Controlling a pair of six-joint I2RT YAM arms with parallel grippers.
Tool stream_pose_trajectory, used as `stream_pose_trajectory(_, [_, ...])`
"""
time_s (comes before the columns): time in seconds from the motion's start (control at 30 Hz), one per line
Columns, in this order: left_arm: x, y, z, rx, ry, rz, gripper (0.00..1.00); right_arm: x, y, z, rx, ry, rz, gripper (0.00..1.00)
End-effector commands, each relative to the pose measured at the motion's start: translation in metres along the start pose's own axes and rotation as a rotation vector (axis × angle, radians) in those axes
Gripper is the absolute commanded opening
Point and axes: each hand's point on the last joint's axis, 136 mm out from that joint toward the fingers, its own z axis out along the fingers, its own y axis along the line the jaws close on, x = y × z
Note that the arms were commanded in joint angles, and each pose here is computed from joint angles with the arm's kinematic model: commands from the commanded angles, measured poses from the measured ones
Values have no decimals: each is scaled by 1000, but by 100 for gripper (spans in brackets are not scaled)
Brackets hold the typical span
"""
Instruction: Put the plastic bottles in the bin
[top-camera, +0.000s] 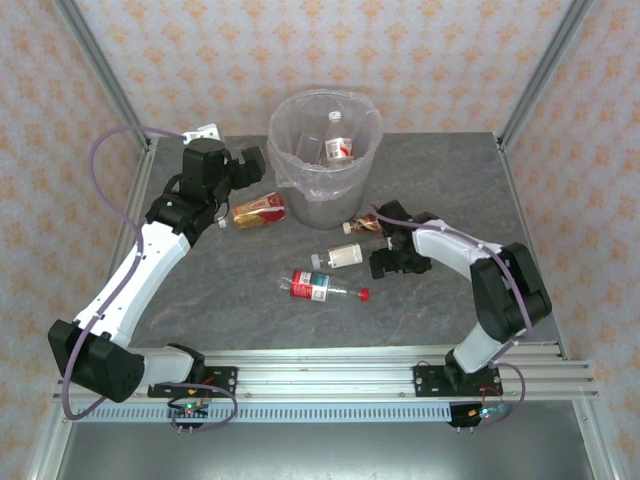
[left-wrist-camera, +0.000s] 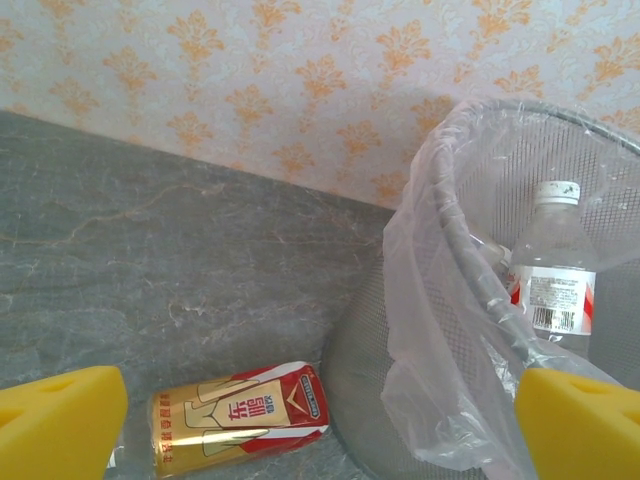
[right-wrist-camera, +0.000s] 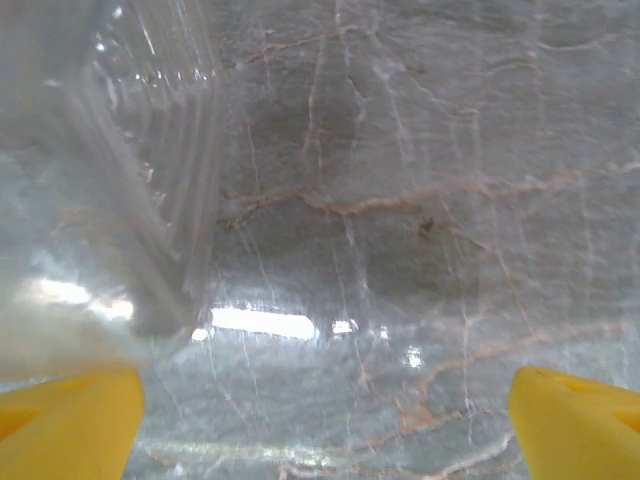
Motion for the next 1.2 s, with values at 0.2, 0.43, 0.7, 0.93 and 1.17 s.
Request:
stream_pose_trajectory(0.2, [3, 7, 1, -24, 8, -16, 100, -49, 29, -53, -246, -286, 315, 100])
stream_pose_trajectory(0.43, [6, 8, 3, -27, 15, -8, 100, -45, 28, -42, -421, -331, 846, 99])
stream_pose_trajectory(0.7, [12, 11, 6, -34, 23, -9, 100, -43, 36, -35, -324, -287, 968, 99])
stream_pose_trajectory(0.93, [19, 20, 9, -53, 37, -8, 100, -51, 51, -17, -221, -268, 1004, 99])
stream_pose_trajectory(1.17, [23, 26, 12, -62, 50, -13, 100, -56, 60, -2, -109, -282, 986, 99])
